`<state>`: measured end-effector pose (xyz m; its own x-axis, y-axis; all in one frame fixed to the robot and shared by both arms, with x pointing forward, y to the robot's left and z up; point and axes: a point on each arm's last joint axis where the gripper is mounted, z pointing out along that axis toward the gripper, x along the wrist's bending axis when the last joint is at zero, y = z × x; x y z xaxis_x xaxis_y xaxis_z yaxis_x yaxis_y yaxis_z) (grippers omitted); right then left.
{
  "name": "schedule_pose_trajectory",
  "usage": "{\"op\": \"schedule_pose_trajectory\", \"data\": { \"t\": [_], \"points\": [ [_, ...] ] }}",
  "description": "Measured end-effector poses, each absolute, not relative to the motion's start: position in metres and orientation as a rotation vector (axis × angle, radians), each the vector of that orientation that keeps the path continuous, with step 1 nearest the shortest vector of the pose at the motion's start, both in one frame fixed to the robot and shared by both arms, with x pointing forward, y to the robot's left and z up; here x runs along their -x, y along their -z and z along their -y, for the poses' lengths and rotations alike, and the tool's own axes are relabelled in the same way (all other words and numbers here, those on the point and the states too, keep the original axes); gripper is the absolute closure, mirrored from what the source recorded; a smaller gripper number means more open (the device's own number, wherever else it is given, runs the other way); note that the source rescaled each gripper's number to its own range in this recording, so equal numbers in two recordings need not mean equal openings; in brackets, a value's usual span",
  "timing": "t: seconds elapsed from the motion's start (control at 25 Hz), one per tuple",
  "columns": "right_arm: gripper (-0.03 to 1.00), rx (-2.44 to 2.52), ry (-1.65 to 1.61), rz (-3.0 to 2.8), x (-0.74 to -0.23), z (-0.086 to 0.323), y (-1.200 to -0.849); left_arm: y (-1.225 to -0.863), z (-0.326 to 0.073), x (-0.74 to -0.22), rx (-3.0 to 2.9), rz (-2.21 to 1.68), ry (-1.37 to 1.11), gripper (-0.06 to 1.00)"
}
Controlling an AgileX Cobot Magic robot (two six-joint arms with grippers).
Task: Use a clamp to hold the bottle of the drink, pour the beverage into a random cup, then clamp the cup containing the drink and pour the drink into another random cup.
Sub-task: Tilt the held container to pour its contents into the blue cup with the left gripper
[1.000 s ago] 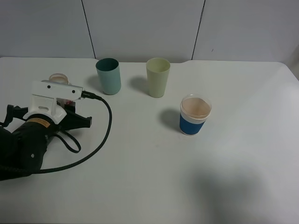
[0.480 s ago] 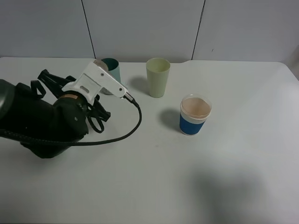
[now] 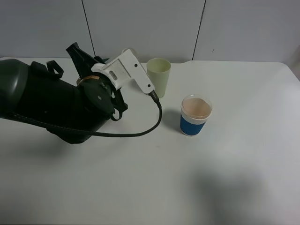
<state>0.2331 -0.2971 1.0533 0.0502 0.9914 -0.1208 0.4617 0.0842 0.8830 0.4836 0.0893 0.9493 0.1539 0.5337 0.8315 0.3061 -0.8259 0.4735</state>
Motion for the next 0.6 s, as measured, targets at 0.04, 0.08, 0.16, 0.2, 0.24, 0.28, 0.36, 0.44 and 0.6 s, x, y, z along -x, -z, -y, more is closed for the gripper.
{"op": "schedule_pose_trajectory", "data": {
  "t": [0.04,0.08,0.16,0.2,0.24,0.28,0.36,0.44,0.6],
  "points": [
    [0.07,-1.498,-0.807,-1.534,-0.233,0.297,-1.053,-0.951,-0.087,-0.484,-2.24,-0.803,-1.749,0.9],
    [0.07,-1.498,-0.807,-1.534,-0.233,0.297,-1.053,-0.952,-0.085,-0.484,-2.248,-0.783,-1.755,0.9],
    [0.07,-1.498,-0.807,-1.534,-0.233,0.297,-1.053,-0.954,-0.082,-0.485,-2.267,-0.745,-1.77,0.9],
    [0.07,-1.498,-0.807,-1.534,-0.233,0.297,-1.053,-0.955,-0.081,-0.485,-2.274,-0.733,-1.775,0.9],
    [0.07,-1.498,-0.807,-1.534,-0.233,0.297,-1.053,-0.956,-0.08,-0.485,-2.282,-0.718,-1.78,0.9],
    [0.07,-1.498,-0.807,-1.534,-0.233,0.297,-1.053,-0.956,-0.079,-0.485,-2.29,-0.705,-1.784,0.9],
    [0.07,-1.498,-0.807,-1.534,-0.233,0.297,-1.053,-0.958,-0.074,-0.485,-2.304,-0.672,-1.794,0.9],
    [0.07,-1.498,-0.807,-1.534,-0.233,0.297,-1.053,-0.957,-0.069,-0.487,-2.326,-0.634,-1.807,0.9],
    [0.07,-1.498,-0.807,-1.534,-0.233,0.297,-1.053,-0.955,-0.061,-0.491,-2.361,-0.583,-1.826,0.9]
  ]
}}
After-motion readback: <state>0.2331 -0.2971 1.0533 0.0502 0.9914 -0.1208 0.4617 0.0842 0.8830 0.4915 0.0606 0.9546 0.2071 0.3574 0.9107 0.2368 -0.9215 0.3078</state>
